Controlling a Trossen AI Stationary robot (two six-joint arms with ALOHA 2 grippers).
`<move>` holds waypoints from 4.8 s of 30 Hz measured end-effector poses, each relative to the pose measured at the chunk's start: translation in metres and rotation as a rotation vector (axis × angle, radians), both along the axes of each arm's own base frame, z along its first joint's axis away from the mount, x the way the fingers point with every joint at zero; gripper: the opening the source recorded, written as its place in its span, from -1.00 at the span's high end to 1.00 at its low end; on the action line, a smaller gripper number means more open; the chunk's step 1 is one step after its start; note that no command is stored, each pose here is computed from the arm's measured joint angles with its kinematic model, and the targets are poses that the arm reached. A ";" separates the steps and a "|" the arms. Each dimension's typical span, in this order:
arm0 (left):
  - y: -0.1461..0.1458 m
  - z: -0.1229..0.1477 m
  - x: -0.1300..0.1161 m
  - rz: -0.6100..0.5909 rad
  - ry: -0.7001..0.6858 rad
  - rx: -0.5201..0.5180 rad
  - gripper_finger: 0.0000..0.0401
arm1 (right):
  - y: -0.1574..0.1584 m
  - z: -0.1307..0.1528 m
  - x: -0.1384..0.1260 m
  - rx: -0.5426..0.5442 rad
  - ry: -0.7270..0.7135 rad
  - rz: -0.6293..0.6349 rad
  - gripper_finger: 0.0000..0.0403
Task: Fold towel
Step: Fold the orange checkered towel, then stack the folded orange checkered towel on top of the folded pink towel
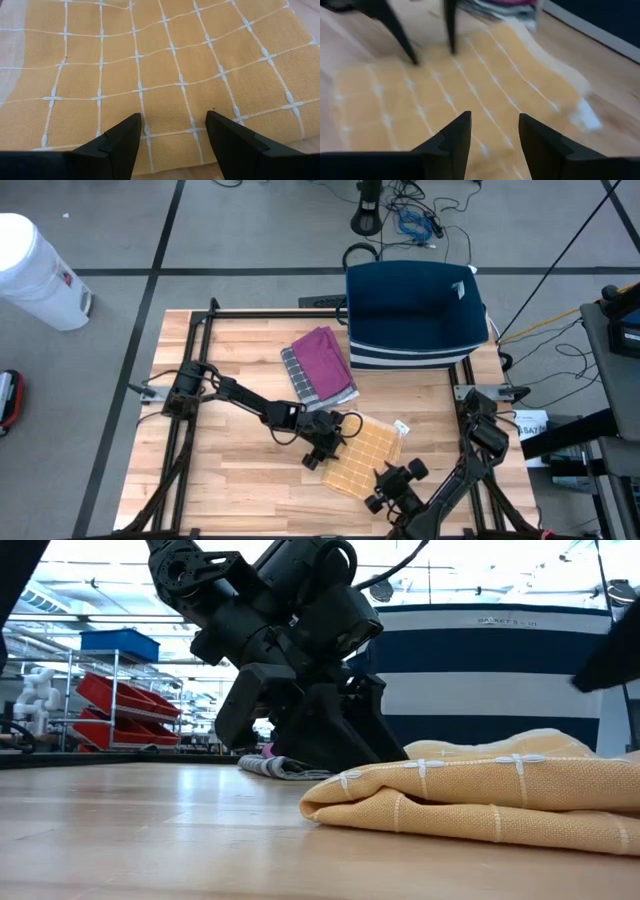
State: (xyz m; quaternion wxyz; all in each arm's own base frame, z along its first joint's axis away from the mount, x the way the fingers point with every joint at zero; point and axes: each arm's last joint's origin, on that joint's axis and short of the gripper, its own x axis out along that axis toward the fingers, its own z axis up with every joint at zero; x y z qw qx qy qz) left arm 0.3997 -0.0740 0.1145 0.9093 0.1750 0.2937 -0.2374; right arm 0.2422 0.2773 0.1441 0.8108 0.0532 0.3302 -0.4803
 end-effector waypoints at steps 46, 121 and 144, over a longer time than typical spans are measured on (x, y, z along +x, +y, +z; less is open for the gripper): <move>-0.054 0.028 -0.021 -0.197 0.012 -0.079 -0.17 | 0.038 -0.014 0.026 0.195 0.342 0.583 0.24; -0.065 0.138 -0.081 0.325 -0.261 0.582 0.98 | -0.024 0.080 0.076 -0.405 0.468 0.526 1.00; -0.004 0.216 -0.119 0.722 -0.370 0.739 0.99 | -0.161 0.215 0.105 -0.426 0.378 0.475 1.00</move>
